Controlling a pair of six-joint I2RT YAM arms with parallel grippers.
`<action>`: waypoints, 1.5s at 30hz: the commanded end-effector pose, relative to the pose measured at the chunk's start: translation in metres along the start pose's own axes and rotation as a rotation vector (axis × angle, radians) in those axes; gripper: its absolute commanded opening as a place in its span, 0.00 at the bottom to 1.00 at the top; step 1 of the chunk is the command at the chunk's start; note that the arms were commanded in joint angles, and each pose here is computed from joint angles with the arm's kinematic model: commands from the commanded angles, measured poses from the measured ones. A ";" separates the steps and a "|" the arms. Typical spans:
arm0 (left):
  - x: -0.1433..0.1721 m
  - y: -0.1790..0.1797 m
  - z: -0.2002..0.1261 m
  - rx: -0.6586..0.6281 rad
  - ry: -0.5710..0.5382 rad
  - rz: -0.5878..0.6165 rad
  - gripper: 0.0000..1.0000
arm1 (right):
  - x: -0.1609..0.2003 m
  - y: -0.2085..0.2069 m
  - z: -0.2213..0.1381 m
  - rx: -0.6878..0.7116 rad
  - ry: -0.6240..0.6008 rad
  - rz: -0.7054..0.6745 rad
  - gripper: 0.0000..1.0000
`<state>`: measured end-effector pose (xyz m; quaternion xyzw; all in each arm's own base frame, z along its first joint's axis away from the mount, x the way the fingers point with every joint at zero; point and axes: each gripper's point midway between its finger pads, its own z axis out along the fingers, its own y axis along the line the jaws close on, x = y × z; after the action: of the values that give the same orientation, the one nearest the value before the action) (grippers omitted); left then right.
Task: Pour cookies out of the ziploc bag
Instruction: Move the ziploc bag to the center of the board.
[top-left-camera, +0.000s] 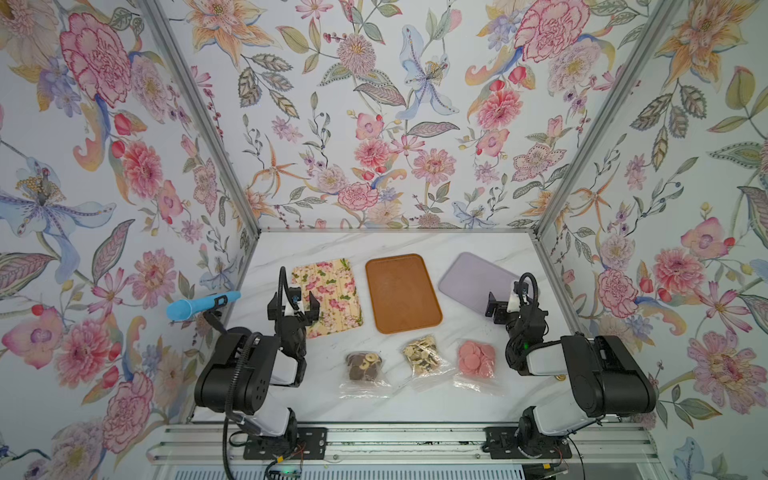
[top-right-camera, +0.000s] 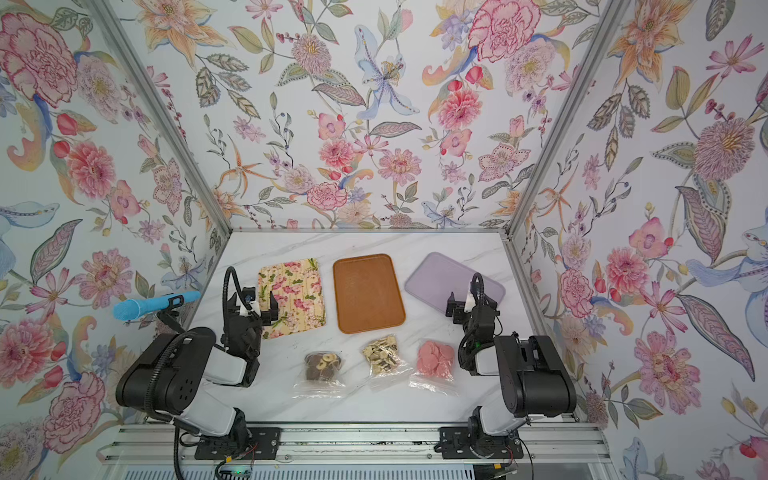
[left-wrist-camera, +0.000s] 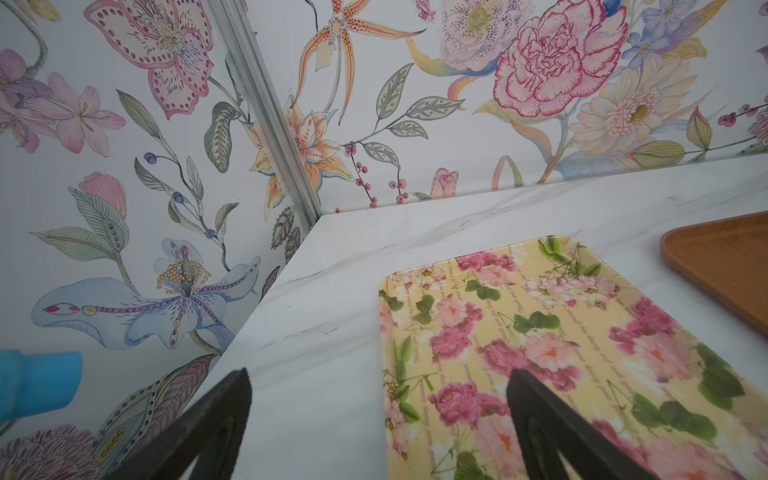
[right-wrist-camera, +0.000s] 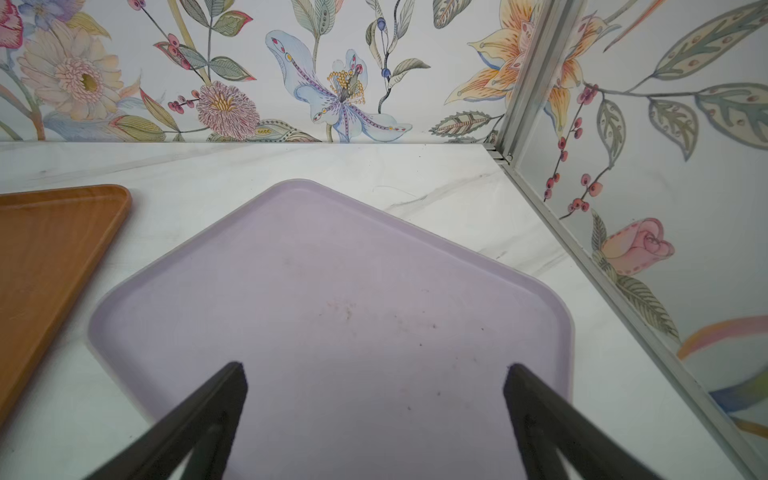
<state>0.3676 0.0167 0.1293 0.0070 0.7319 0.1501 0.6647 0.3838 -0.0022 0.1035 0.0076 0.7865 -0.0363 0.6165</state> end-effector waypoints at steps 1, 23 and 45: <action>-0.011 0.001 0.001 0.002 -0.037 -0.015 0.99 | -0.004 0.001 0.001 -0.011 -0.008 -0.011 1.00; -0.010 0.001 0.003 0.008 -0.030 -0.019 0.99 | -0.004 0.001 0.001 -0.013 -0.008 -0.009 1.00; -0.074 0.026 -0.013 -0.146 0.041 -0.238 0.85 | -0.064 0.046 -0.029 -0.171 -0.022 -0.062 0.99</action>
<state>0.3599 0.0135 0.2169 -0.0598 0.6898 0.1322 0.7094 0.3762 0.0328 0.1602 -0.0465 0.7671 -0.0042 0.6399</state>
